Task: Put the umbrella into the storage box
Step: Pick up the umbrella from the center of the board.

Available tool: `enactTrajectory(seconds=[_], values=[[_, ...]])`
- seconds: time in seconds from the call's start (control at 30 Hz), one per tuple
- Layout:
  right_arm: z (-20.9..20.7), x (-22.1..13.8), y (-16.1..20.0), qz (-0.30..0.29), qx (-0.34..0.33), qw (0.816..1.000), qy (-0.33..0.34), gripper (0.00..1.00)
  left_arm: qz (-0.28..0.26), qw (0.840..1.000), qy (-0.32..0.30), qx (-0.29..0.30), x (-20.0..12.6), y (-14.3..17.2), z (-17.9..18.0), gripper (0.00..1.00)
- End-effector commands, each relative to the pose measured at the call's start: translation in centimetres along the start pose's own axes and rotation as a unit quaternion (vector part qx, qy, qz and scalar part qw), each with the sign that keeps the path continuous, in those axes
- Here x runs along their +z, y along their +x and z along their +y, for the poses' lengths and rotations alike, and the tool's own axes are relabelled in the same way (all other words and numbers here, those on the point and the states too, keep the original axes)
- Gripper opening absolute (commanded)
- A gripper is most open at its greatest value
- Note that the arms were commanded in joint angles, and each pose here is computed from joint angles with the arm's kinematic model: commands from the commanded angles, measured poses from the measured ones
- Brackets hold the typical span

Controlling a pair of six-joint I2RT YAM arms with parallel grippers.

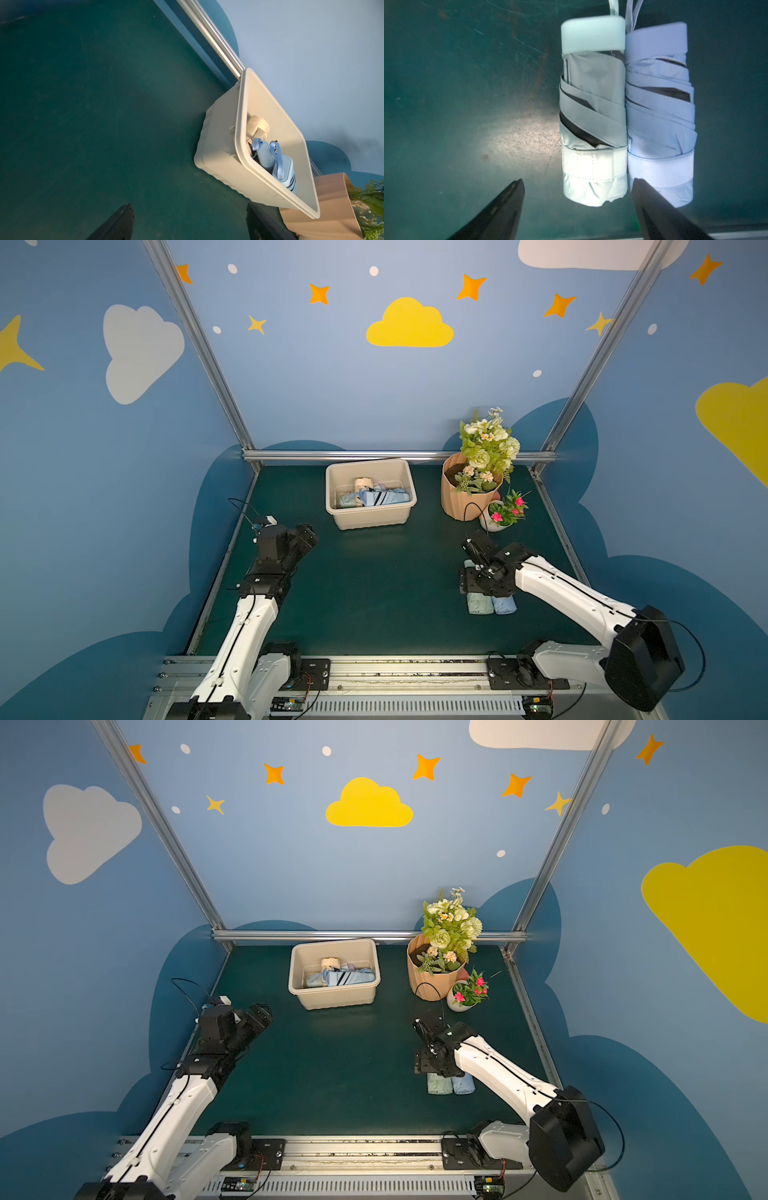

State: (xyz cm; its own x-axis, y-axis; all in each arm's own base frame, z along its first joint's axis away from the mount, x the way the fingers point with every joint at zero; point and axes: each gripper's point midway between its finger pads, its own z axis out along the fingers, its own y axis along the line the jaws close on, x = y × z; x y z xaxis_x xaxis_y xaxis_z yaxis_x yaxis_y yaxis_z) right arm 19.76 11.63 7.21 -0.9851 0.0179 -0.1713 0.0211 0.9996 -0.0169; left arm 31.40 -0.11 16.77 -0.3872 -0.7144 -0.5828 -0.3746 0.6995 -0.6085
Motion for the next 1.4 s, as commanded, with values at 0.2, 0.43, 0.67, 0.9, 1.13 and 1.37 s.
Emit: enactTrajectory(seconds=[0.2, 0.43, 0.67, 0.9, 1.13, 1.37], values=[[0.2, 2.5, 0.4, 0.098, -0.040, 0.994, 0.034, 0.88, 0.016, 1.000, 0.011, -0.008, 0.0, 0.5, -0.5, 0.89], [-1.3, 1.7, 0.8, 0.094, -0.040, 0.993, 0.062, 0.89, 0.016, 1.000, 0.013, -0.014, 0.1, 0.5, -0.5, 0.89], [-1.6, 2.5, 1.9, 0.107, -0.033, 0.992, 0.058, 0.89, 0.017, 1.000, 0.007, -0.010, 0.4, 0.6, -0.2, 0.89], [-0.7, 4.2, 2.0, 0.117, -0.024, 0.992, 0.048, 0.85, 0.013, 1.000, 0.007, -0.002, 0.3, 0.3, -0.4, 0.89], [-1.1, 5.6, 2.5, 0.126, -0.021, 0.990, 0.060, 0.81, 0.007, 1.000, 0.011, -0.001, 0.1, 0.1, -0.6, 0.89], [-1.4, 6.2, 2.9, 0.128, -0.024, 0.989, 0.075, 0.64, 0.001, 1.000, 0.012, 0.005, 0.1, -0.2, -0.6, 0.89]])
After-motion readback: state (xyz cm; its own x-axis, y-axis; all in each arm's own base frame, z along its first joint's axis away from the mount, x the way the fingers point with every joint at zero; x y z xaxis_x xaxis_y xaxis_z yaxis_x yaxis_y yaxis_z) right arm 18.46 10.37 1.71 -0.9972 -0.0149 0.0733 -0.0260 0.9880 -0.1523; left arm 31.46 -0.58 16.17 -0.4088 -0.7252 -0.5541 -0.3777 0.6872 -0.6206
